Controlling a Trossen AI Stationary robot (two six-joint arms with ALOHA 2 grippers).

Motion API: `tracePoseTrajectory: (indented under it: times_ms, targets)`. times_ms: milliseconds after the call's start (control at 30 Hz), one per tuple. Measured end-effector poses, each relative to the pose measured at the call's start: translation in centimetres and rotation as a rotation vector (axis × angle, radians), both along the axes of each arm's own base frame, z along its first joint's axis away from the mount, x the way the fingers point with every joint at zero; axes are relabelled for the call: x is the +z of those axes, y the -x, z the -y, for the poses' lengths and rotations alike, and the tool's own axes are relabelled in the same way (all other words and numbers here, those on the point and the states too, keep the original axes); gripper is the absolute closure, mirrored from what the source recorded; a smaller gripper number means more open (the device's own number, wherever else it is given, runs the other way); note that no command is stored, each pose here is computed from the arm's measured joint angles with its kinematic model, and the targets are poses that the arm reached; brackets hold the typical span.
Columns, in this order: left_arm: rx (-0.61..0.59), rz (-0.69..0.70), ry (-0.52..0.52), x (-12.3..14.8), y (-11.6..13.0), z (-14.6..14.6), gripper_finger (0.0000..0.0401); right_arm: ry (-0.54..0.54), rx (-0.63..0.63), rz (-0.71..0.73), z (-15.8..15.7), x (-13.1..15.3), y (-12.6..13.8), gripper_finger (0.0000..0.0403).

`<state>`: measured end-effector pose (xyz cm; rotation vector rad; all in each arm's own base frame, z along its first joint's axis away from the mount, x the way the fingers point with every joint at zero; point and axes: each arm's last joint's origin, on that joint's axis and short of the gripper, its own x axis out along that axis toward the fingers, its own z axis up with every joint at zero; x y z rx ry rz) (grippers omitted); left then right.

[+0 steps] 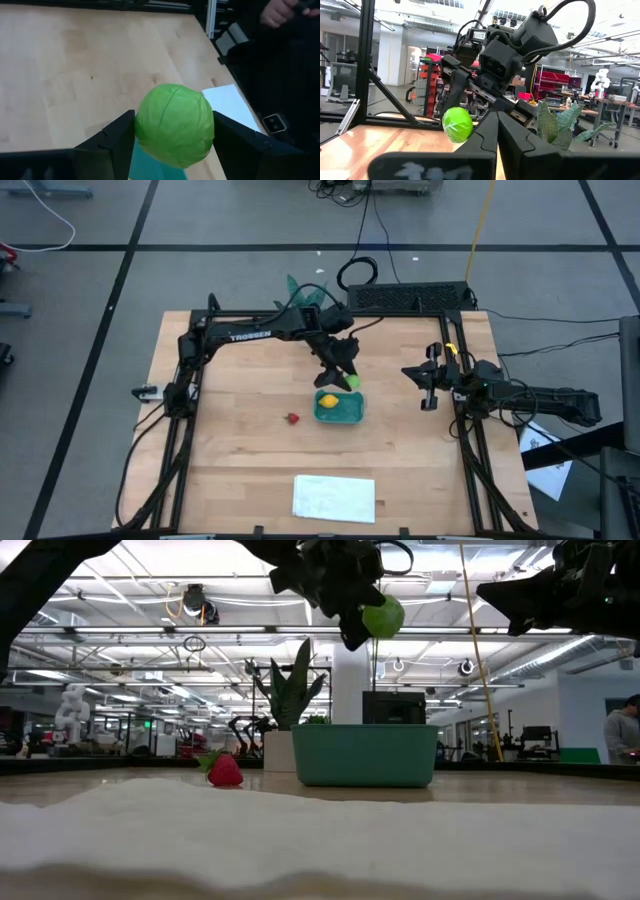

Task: Pick and placing Produce into tupperware
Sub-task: Put the cabbage into the green bin

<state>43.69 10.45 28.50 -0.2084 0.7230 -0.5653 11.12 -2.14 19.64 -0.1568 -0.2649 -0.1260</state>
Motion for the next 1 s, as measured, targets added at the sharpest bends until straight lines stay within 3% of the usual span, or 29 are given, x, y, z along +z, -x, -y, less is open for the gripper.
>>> tracePoseTrajectory:
  times_ms: [433, 567, 767, 1000]
  targets:
    - [0.05, -0.056, 0.064, -0.02, 0.05, -0.02, 0.0176, 0.0, 0.0, 0.0, 0.0, 0.0, 0.0, 0.0403]
    - [0.091, -0.066, 0.021, -0.1, -0.02, -0.17, 0.0176, -0.001, 0.0, 0.0, 0.0, 0.0, 0.0, 0.0403]
    - [0.263, -0.101, -0.048, -0.09, -0.45, -0.48, 0.0176, -0.001, 0.0, 0.0, 0.0, 0.0, 0.0, 0.0403]
    - [0.277, -0.098, -0.026, 0.05, -0.81, 0.27, 0.0176, -0.001, 0.0, 0.0, 0.0, 0.0, 0.0, 0.0403]
